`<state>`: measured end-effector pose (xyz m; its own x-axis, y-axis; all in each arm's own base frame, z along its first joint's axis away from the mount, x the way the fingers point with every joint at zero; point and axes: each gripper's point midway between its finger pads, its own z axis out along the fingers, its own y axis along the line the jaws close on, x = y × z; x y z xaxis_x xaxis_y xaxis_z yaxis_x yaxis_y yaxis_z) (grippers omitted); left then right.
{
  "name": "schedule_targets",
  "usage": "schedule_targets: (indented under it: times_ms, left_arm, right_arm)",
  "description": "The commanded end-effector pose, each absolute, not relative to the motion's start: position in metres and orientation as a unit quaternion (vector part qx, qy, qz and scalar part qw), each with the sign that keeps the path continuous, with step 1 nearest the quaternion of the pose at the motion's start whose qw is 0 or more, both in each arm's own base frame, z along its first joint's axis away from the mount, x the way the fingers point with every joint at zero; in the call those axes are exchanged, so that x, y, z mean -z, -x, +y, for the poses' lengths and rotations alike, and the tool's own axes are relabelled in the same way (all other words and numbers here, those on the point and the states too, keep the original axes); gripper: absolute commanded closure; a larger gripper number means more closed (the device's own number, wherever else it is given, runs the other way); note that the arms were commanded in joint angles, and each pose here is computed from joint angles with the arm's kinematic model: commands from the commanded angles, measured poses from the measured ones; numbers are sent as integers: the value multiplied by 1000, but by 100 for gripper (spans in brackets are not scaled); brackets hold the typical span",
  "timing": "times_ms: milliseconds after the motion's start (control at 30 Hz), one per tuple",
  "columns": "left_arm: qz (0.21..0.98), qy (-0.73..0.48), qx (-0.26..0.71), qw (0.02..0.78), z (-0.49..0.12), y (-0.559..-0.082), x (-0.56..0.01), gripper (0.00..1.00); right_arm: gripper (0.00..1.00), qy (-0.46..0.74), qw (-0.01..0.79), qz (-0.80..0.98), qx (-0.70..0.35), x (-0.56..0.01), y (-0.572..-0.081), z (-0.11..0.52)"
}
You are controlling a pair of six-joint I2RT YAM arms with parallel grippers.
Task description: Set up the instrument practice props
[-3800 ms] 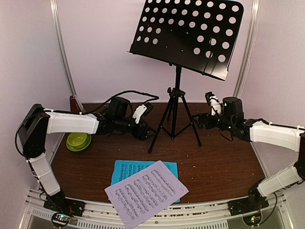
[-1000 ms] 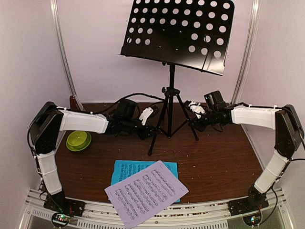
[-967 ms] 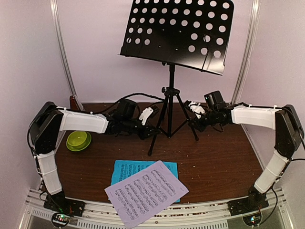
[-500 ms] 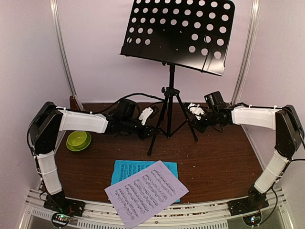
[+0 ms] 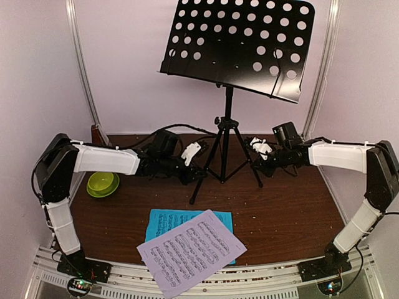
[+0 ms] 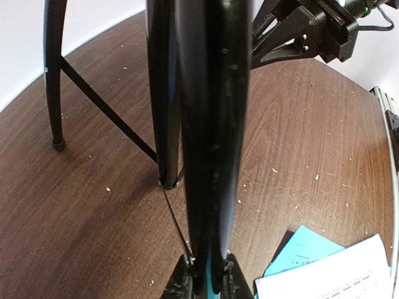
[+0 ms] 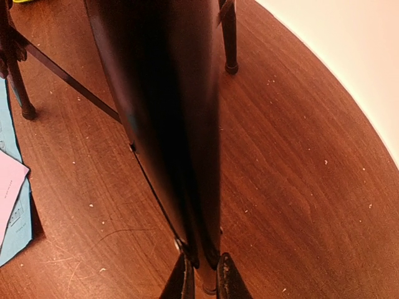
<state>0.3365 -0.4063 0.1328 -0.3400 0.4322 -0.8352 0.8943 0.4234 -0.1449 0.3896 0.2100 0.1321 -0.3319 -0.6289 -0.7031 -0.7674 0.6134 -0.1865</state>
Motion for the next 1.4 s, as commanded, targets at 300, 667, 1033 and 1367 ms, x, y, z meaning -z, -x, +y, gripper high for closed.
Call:
schedule_targets:
  times_ms: [300, 667, 1033, 1367]
  left_arm:
    - [820, -363, 196, 396, -340, -349, -128, 100]
    - [829, -336, 187, 405, -344, -343, -132, 100]
    - [840, -304, 222, 391, -374, -335, -126, 100]
    - [843, -281, 254, 383, -400, -326, -133, 94]
  right_arm:
    - [100, 386, 403, 830, -12, -146, -433, 197]
    - [100, 364, 429, 825, 40, -158, -483, 214]
    - [94, 343, 457, 819, 47, -181, -487, 213]
    - [46, 286, 496, 820, -16, -225, -450, 206]
